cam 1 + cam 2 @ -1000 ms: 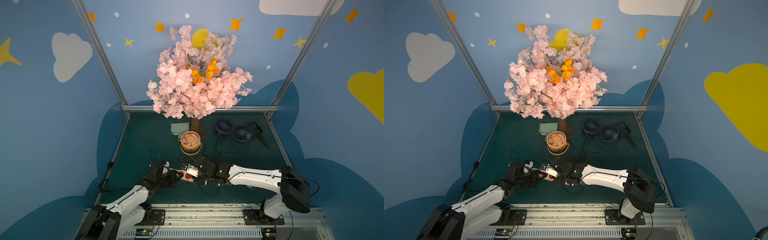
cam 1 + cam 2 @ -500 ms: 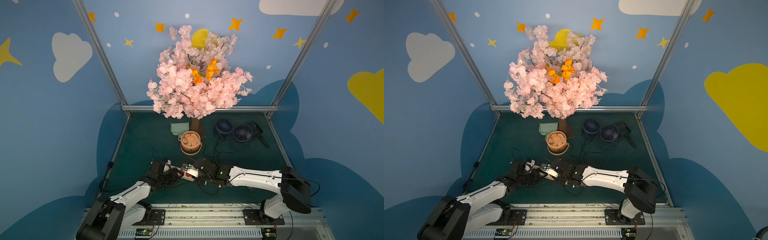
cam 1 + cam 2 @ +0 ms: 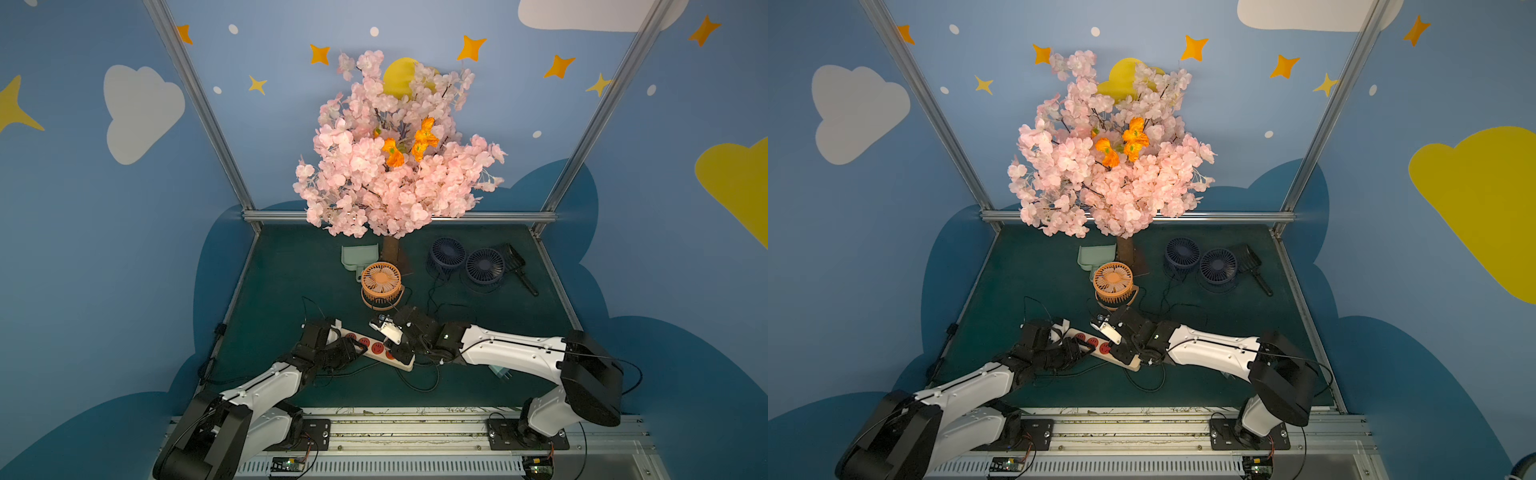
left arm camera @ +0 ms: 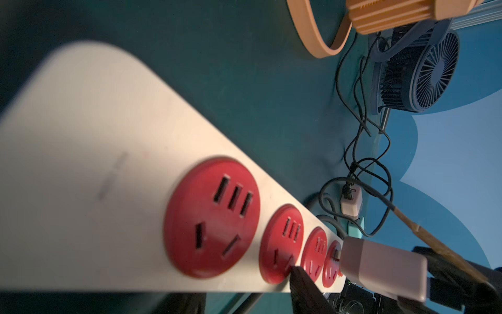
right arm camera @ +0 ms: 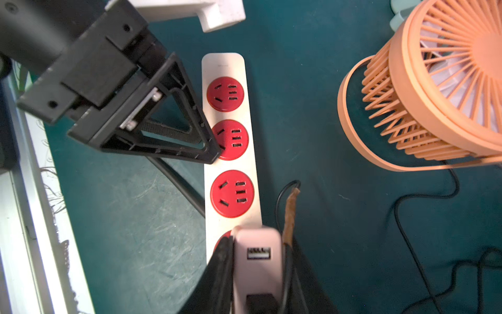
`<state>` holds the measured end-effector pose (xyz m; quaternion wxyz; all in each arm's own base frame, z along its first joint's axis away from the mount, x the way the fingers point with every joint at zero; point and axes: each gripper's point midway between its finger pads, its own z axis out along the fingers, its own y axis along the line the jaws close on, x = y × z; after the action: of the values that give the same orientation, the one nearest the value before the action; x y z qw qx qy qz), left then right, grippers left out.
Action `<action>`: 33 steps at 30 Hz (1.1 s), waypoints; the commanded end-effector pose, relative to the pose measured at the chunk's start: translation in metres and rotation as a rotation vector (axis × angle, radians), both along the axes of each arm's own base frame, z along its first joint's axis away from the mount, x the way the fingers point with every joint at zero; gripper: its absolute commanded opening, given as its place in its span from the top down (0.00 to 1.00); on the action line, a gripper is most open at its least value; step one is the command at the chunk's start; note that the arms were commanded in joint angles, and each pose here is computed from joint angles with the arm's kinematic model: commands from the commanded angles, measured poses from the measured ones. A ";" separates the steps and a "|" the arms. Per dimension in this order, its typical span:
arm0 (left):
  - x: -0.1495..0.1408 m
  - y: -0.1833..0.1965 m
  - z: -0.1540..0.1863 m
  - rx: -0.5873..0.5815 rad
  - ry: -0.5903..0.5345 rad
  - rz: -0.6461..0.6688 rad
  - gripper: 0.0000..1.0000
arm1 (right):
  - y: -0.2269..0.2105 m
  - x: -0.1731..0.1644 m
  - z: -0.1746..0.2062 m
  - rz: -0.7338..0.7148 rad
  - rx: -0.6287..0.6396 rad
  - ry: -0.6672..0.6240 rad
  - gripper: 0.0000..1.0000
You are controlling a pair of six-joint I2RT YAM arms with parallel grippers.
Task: Plug the desk fan into the power strip
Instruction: Insert the plug into the socket.
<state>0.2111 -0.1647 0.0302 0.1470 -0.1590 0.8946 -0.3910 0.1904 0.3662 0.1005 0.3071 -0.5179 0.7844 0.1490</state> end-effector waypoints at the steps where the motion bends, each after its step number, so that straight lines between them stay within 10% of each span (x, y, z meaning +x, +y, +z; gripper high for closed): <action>1: -0.012 0.014 -0.022 0.061 0.068 0.031 0.46 | -0.076 -0.017 -0.074 -0.084 -0.331 0.110 1.00; 33: 0.002 0.000 -0.020 0.015 0.054 -0.030 0.53 | -0.107 -0.055 -0.129 -0.269 -0.449 0.167 1.00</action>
<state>0.2226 -0.1730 0.0283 0.1367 -0.1454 0.8896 -0.4108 0.1844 0.3712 0.0877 0.3501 -0.4230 0.8238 0.1409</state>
